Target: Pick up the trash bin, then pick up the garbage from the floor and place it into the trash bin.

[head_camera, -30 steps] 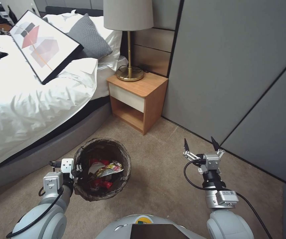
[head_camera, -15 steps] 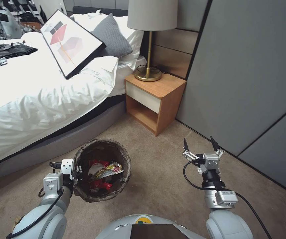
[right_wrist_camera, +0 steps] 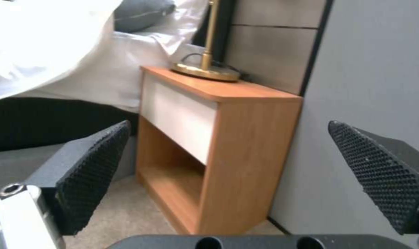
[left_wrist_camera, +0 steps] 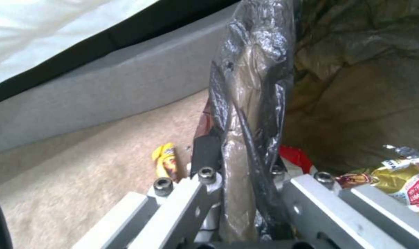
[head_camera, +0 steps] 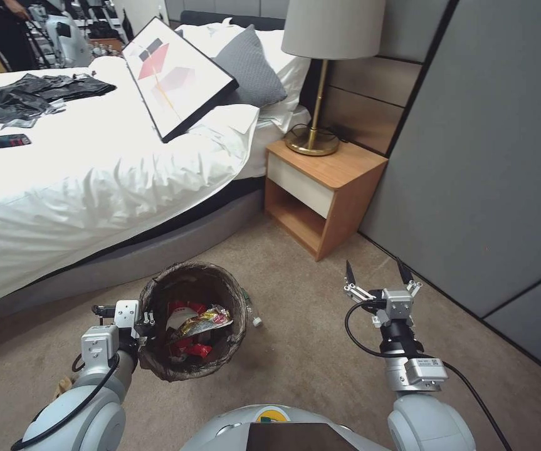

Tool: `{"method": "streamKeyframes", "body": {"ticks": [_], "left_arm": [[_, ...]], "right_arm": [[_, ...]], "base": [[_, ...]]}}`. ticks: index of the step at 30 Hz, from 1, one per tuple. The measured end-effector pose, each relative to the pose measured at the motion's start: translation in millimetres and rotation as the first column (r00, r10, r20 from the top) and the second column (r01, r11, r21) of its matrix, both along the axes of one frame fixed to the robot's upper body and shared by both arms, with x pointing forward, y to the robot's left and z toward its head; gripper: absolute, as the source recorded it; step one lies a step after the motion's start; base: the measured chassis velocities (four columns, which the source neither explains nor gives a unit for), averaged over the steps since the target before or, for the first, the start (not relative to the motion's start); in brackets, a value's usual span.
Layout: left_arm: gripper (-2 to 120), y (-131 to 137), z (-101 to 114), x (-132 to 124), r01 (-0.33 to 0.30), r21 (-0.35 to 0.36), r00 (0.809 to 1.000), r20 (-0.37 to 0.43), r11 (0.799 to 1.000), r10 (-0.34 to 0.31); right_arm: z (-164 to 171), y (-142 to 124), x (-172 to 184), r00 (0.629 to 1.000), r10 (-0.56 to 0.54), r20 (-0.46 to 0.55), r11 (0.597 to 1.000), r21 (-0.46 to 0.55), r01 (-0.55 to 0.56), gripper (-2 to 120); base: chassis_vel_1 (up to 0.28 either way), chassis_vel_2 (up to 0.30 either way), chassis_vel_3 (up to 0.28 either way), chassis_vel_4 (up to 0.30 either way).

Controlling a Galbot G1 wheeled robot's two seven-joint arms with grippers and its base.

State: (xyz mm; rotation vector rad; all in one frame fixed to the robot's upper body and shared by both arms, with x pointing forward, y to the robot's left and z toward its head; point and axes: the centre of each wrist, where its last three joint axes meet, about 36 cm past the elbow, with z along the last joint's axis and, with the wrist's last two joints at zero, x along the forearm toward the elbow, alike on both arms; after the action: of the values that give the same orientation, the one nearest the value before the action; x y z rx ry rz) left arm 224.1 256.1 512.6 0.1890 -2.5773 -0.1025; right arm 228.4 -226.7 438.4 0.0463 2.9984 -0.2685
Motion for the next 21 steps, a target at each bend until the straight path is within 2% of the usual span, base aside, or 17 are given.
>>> {"method": "streamKeyframes", "body": {"ticks": [21], "left_arm": [[3, 0.2, 0.0, -0.2, -0.003, -0.001, 1.000, 0.000, 1.000, 0.003]], "right_arm": [[-0.9, 2.9, -0.3, 1.000, 0.004, -0.002, 1.000, 0.003, -0.004, 100]], "base": [[0.059, 0.060, 0.064, 0.059]]}}
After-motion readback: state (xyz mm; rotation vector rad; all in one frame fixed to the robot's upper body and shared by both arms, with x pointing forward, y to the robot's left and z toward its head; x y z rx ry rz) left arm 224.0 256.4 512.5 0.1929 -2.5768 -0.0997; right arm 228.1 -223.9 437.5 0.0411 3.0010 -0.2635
